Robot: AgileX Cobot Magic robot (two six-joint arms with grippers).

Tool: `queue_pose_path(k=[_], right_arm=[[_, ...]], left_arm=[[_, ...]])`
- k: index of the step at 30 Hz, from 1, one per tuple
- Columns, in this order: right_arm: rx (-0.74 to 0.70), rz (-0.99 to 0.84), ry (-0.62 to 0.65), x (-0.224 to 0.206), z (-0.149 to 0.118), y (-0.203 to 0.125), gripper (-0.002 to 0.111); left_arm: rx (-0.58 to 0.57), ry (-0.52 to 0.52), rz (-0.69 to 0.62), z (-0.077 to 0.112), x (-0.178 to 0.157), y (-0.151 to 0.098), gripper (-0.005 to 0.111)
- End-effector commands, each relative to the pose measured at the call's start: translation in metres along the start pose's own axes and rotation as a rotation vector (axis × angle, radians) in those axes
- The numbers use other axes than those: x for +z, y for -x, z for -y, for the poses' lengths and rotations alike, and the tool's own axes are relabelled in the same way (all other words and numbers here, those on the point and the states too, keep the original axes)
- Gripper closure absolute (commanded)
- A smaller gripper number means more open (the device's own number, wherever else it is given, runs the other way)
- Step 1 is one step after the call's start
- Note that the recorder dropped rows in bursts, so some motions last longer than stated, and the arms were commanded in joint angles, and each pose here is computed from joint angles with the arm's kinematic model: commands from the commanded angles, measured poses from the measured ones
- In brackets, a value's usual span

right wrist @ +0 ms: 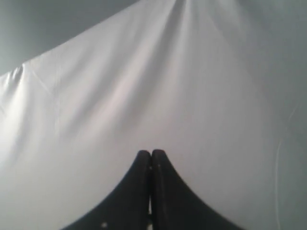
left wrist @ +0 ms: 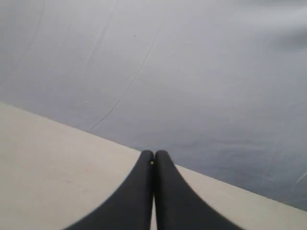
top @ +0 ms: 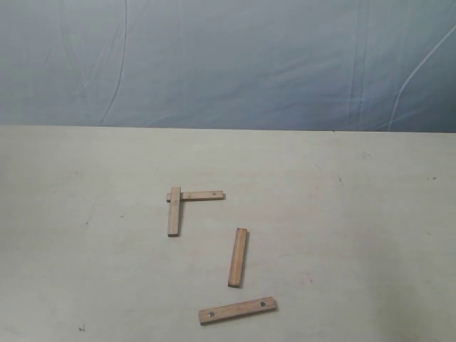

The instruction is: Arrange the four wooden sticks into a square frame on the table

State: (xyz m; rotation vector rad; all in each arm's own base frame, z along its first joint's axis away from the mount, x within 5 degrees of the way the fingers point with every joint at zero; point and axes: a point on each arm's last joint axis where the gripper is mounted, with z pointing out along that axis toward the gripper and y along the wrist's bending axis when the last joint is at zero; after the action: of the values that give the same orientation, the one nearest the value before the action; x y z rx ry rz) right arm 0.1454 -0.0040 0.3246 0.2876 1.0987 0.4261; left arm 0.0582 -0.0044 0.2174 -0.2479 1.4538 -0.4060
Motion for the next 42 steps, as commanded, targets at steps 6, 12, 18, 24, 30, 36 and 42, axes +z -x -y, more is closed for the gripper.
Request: queue_pose_path(k=[6, 12, 18, 24, 30, 36, 42], right_arm=[[-0.250, -0.797, -0.101, 0.117, 0.013, -0.096, 0.109], [-0.612, -1.159, -0.256, 0.145, -0.013, -0.160, 0.109], [-0.463, -1.733, -0.098, 0.144, -0.057, -0.225, 0.078], [-0.321, -1.821, -0.064, 0.118, -0.103, -0.276, 0.058], [-0.317, -1.818, -0.152, 0.097, -0.127, -0.317, 0.058], [-0.345, -1.839, -0.217, 0.084, -0.140, -0.349, 0.058], [-0.360, -1.870, -0.279, 0.075, -0.138, -0.369, 0.058]], left_arm=[[0.008, 0.054, -0.153, -0.005, -0.002, -0.015, 0.107], [0.008, 0.052, -0.147, -0.005, -0.002, -0.015, 0.107], [0.008, 0.052, -0.147, -0.005, -0.002, -0.015, 0.107], [0.008, 0.052, -0.147, -0.005, -0.002, -0.015, 0.107], [0.007, 0.038, -0.153, -0.004, -0.002, -0.015, 0.107], [0.007, 0.031, -0.157, -0.003, -0.002, -0.015, 0.107], [0.007, 0.031, -0.157, -0.003, -0.002, -0.015, 0.107]])
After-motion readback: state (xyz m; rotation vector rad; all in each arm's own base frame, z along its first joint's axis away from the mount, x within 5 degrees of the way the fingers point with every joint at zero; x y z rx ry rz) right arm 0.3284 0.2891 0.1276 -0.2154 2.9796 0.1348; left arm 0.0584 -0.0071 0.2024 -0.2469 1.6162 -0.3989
